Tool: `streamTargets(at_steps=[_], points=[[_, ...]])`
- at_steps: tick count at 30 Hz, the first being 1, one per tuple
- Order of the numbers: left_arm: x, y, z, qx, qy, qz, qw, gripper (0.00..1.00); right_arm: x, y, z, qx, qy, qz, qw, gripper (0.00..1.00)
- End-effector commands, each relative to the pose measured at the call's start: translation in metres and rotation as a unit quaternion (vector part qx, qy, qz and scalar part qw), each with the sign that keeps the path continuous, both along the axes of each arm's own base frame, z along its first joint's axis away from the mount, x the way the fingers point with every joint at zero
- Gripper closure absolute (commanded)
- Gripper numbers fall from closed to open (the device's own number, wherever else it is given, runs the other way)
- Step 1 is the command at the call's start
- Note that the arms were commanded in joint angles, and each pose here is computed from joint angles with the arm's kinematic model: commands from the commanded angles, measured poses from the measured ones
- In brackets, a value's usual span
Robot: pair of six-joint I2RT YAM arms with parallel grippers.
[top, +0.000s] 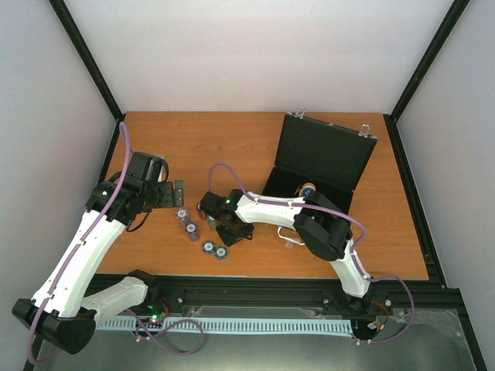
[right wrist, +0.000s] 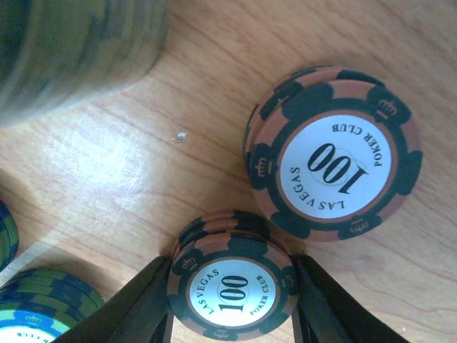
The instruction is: Pack up texas hold em set
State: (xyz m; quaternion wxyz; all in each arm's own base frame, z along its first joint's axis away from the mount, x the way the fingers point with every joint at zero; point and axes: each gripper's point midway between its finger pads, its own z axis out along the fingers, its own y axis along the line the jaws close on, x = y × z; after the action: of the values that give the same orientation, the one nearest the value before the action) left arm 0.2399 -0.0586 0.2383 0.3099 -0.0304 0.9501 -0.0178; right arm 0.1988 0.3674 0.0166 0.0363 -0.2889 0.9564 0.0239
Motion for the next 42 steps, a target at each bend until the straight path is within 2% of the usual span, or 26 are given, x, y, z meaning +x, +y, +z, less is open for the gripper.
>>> streamTargets(at_steps=[1, 14, 24, 38, 42], points=[[0.001, 0.0, 0.007, 0.001, -0.014, -0.005, 1.0, 0.0, 0.004, -0.003, 0.0, -0.004, -0.002, -0.01, 1.0, 0.72], [0.001, 0.0, 0.005, 0.002, -0.011, -0.004, 1.0, 0.0, 0.02, -0.009, 0.03, 0.02, -0.015, -0.041, 0.999, 0.75], [0.001, -0.003, 0.006, -0.007, -0.017, -0.012, 1.0, 0.0, 0.049, -0.012, 0.076, 0.054, -0.036, -0.077, 0.995, 0.75], [0.003, -0.022, -0.002, -0.048, -0.016, -0.042, 0.998, 0.0, 0.101, -0.063, 0.097, 0.048, -0.079, -0.134, 0.987, 0.75], [0.004, -0.038, -0.008, -0.084, -0.019, -0.068, 0.994, 0.02, 0.115, -0.078, 0.101, 0.043, -0.107, -0.147, 0.982, 0.75]])
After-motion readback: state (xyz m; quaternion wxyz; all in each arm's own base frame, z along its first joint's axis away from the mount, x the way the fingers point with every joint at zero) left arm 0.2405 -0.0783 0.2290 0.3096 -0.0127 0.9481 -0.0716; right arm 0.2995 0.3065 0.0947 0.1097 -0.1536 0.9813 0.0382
